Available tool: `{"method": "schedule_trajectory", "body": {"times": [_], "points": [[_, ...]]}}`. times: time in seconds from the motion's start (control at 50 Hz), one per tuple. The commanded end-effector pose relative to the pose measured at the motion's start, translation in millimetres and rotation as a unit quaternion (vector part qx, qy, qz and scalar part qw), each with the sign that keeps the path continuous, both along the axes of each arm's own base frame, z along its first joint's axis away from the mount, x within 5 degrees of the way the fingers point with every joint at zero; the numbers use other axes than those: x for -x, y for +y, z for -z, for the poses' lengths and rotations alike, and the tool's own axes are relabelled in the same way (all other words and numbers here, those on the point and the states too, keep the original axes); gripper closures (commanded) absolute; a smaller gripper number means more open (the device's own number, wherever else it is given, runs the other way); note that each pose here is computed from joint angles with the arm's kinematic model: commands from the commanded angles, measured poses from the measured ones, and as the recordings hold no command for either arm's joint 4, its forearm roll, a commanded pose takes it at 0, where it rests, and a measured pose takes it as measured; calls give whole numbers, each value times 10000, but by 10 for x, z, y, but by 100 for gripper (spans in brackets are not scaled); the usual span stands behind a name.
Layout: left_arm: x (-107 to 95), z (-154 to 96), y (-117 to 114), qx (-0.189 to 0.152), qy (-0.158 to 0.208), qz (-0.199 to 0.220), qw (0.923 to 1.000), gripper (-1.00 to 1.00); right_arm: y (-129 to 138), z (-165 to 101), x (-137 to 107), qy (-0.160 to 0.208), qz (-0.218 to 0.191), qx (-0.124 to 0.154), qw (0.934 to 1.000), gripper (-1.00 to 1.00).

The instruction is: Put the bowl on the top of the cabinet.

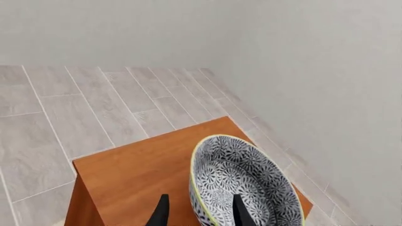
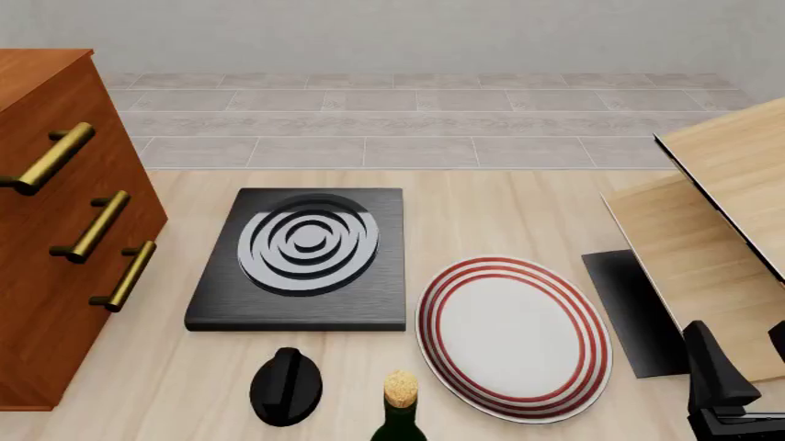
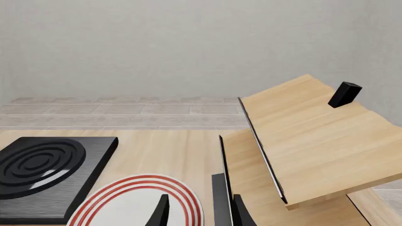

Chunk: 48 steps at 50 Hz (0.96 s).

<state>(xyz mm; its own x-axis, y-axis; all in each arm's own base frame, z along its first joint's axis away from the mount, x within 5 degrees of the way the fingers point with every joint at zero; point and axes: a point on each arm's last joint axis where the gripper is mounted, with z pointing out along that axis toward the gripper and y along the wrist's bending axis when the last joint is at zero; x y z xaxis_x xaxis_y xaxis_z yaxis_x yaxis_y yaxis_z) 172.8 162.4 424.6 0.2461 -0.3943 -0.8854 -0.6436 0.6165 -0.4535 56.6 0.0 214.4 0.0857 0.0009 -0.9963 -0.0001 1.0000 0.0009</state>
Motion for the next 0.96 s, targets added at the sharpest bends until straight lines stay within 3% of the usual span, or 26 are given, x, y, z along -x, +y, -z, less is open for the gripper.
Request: {"method": "schedule_trajectory", "body": {"times": [0.02,0.4,0.66,0.74,0.78,0.8,0.96], "points": [[36,-16,-49,-61,-29,28,10000,-100,0,0,0,0,1,-2,10000,-100],[446,-359,-469,-671,-671,107,9954,-100,0,0,0,0,1,0,10000,-100],[570,-417,-642,-747,-849,253,9933,-100,0,0,0,1,0,-1,10000,-100],[634,-381,-802,-726,-930,546,9915,-100,0,0,0,0,0,1,10000,-100],[740,-392,-822,-1089,-1034,353,9880,-100,0,0,0,0,0,-1,10000,-100],[674,-342,-795,-811,-977,438,9909,-100,0,0,0,1,0,0,10000,-100],[775,-349,-884,-947,-1083,466,9885,-100,0,0,0,-1,1,0,10000,-100]]}}
